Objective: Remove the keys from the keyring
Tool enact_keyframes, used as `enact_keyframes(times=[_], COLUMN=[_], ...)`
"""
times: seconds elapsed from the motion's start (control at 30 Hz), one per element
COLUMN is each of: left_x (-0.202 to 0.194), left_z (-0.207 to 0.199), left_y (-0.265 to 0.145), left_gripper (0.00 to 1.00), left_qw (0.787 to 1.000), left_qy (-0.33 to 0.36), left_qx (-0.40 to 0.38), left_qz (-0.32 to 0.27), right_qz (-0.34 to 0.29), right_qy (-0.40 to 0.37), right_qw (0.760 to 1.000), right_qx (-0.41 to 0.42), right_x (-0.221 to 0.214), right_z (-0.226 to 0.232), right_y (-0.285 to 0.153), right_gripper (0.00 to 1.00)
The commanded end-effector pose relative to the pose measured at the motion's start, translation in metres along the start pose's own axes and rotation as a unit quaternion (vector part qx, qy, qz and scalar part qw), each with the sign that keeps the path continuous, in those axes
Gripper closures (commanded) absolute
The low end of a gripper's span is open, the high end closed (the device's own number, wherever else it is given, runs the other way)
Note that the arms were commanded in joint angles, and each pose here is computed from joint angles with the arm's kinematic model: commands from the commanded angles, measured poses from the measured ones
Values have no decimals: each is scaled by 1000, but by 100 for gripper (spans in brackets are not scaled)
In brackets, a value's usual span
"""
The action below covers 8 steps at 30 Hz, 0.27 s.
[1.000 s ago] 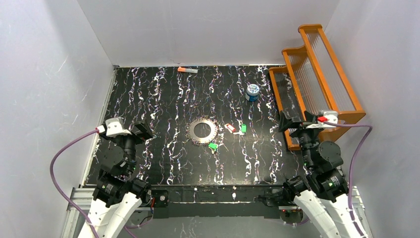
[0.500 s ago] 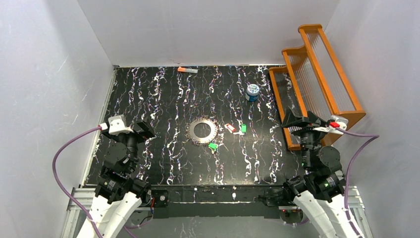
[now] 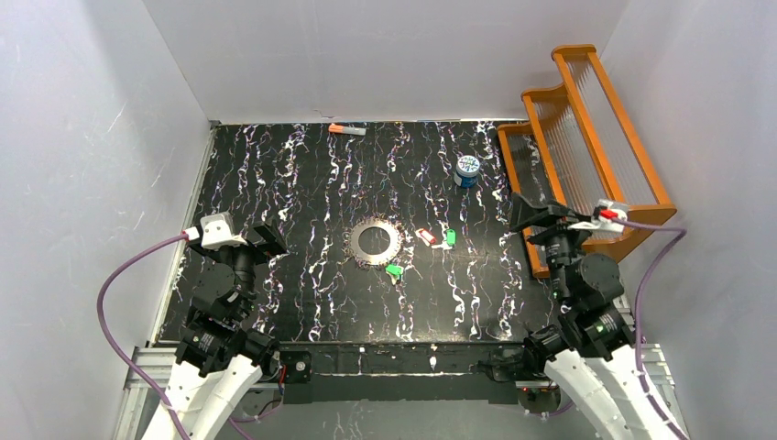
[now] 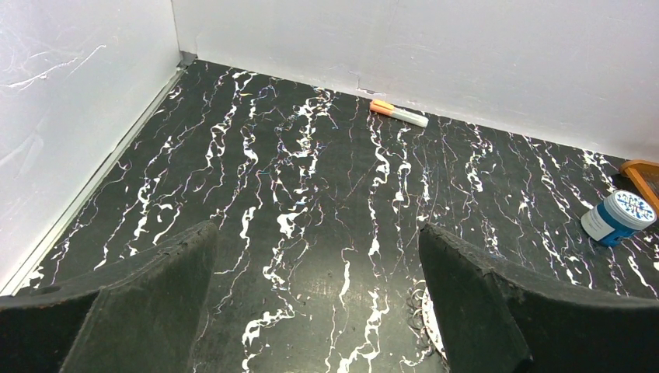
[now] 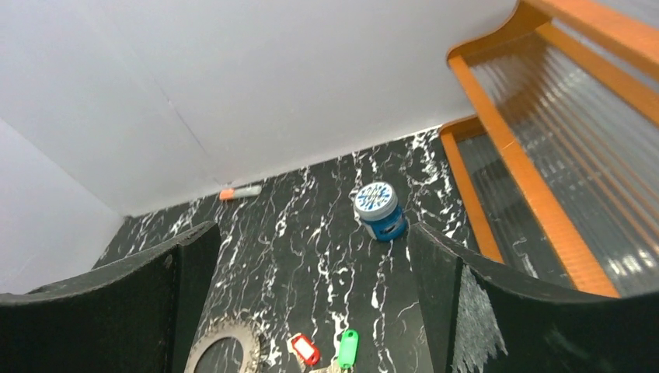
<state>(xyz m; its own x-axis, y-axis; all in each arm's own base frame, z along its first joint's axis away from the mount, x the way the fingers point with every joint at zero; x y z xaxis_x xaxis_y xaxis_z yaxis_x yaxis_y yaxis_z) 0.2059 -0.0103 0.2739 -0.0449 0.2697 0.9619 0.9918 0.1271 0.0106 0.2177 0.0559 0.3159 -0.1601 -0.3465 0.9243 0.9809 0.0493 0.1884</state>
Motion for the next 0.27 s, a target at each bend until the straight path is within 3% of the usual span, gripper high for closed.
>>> enact_keyframes(times=[0.0, 0.23], left_x=[11, 12], left_z=[-3, -3], left_y=[0, 0], left_gripper=[2, 2], left_qw=[1000, 1000], left_qy=[-14, -14], left_qx=[-4, -4], left_qz=[-17, -18], right_qz=[20, 20], right_qy=[16, 12], right_qw=[1000, 1000], right_qx=[6, -11], right_x=[13, 9], right_z=[13, 6], right_y=[4, 6], right_gripper=[1, 1])
Point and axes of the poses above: each gripper's point midway between its finger pads, its own y axis out along the fingers, its own z axis along the line the jaws close on, x = y × z, the point moved 2 cm from there along -y, back along the fingers, and after that the axes turned 6 degrees about -y, right-handed, at the moved point
